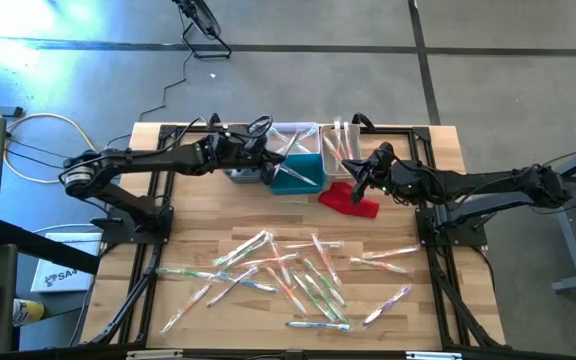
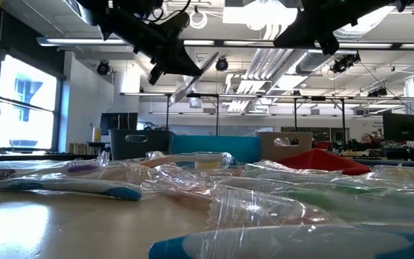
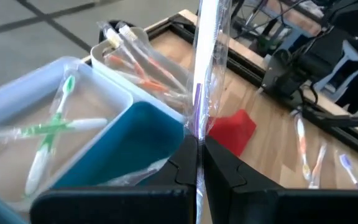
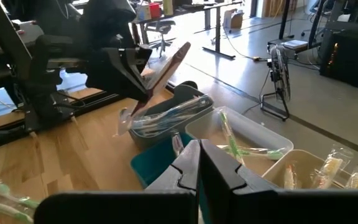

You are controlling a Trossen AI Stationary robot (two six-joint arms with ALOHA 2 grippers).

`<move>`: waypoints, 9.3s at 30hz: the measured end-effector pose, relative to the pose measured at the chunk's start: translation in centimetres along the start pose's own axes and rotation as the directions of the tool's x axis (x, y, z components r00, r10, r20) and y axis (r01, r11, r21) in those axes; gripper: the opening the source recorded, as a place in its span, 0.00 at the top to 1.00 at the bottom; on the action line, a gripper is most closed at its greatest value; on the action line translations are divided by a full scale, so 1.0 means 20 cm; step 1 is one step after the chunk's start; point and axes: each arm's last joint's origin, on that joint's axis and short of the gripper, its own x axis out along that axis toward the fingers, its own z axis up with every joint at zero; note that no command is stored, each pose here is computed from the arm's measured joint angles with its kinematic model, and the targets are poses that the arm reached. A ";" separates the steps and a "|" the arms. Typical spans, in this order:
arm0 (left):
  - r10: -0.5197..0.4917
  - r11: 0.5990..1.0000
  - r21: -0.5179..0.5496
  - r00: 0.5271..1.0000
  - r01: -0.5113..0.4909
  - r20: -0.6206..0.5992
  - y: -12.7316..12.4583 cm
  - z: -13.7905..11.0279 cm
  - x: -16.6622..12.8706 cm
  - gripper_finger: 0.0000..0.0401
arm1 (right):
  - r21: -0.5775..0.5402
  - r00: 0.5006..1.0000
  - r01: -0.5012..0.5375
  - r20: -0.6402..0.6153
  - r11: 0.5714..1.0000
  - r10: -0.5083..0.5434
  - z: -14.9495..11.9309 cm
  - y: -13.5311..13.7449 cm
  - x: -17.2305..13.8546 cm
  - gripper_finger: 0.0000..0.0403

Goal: Pick & Place Toothbrushes
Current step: Put the top left purple toothbrush into the blue bin, then put the green toothbrush into the transparent bin

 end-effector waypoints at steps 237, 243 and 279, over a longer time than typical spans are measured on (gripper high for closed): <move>0.302 0.941 0.091 0.688 -0.326 -0.660 -0.58 -0.87 -0.10 0.73 | -0.070 0.992 0.031 -0.121 0.997 -0.040 -0.06 -0.03 0.00 0.99; 0.296 0.941 0.086 0.676 -0.327 -0.675 -0.57 -0.87 -0.09 0.73 | -0.069 0.992 0.032 -0.121 0.997 -0.040 -0.06 -0.03 0.00 0.99; 0.269 0.937 0.071 0.577 -0.341 -0.771 -0.47 -0.92 0.05 0.73 | -0.069 0.991 0.033 -0.125 0.997 -0.041 -0.06 -0.03 0.00 0.99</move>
